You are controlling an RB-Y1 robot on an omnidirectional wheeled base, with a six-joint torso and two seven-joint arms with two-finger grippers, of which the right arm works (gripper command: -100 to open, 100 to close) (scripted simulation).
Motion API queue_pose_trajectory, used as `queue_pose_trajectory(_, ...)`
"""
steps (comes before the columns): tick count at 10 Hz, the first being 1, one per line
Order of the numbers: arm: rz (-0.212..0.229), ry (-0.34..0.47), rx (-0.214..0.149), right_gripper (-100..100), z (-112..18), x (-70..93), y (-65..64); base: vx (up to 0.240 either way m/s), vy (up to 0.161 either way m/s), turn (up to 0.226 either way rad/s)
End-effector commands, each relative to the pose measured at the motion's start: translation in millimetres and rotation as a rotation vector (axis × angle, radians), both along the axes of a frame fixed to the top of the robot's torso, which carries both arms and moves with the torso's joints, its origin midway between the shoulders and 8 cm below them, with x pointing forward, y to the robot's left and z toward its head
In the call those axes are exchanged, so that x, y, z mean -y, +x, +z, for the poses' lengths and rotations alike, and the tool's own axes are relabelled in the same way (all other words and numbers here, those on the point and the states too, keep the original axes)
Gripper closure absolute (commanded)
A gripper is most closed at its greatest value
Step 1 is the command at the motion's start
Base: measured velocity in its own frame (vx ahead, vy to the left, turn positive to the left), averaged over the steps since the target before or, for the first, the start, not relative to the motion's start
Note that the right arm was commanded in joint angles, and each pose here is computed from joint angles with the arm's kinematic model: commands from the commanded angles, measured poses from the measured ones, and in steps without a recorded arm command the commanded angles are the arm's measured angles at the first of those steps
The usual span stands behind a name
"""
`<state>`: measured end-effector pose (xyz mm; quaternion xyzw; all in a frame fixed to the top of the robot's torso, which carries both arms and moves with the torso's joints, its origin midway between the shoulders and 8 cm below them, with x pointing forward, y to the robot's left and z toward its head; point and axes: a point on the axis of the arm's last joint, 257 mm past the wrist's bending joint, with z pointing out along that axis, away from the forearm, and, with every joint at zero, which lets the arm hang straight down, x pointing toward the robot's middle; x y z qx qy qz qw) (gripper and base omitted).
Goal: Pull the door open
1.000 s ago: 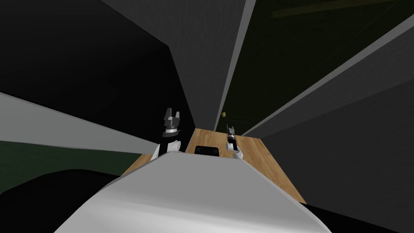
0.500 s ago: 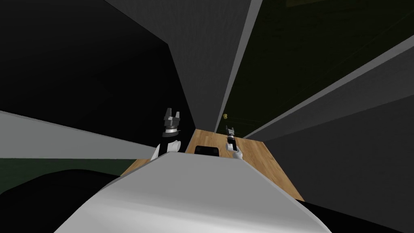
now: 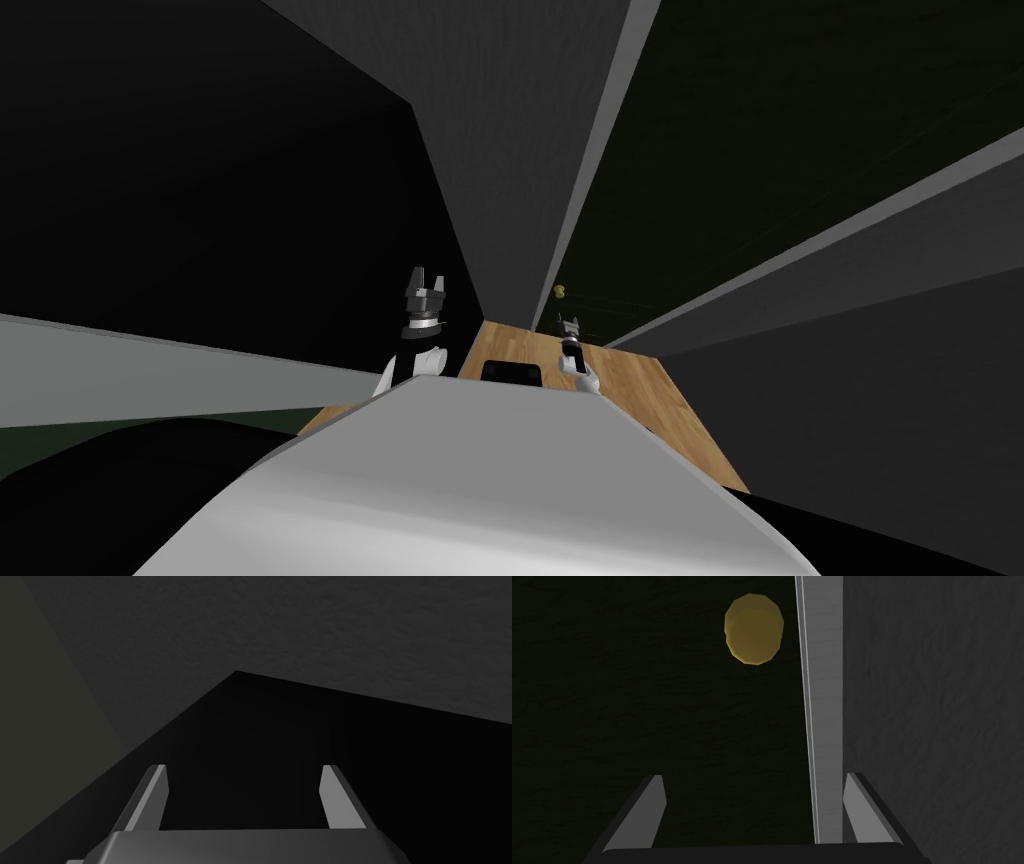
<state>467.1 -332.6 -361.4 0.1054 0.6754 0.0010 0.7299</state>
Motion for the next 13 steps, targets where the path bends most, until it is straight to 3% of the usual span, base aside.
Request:
queue_pose_trajectory(1, -0.005, -0.030, -0.018, -100, -6.8, 1.1, -0.3, 0.080, -0.010, 0.031)
queue_pose_trajectory(6, -0.019, -0.120, -0.075, -100, -25.7, 6.7, -3.1, 0.074, -0.012, 0.038)
queue_pose_trajectory(8, -0.019, -0.121, -0.077, -100, -26.2, 6.6, -3.4, 0.055, -0.011, 0.021)
queue_pose_trajectory(13, -0.075, -0.121, -0.085, -100, -30.6, 59.5, -27.6, 0.185, 0.019, 0.108)
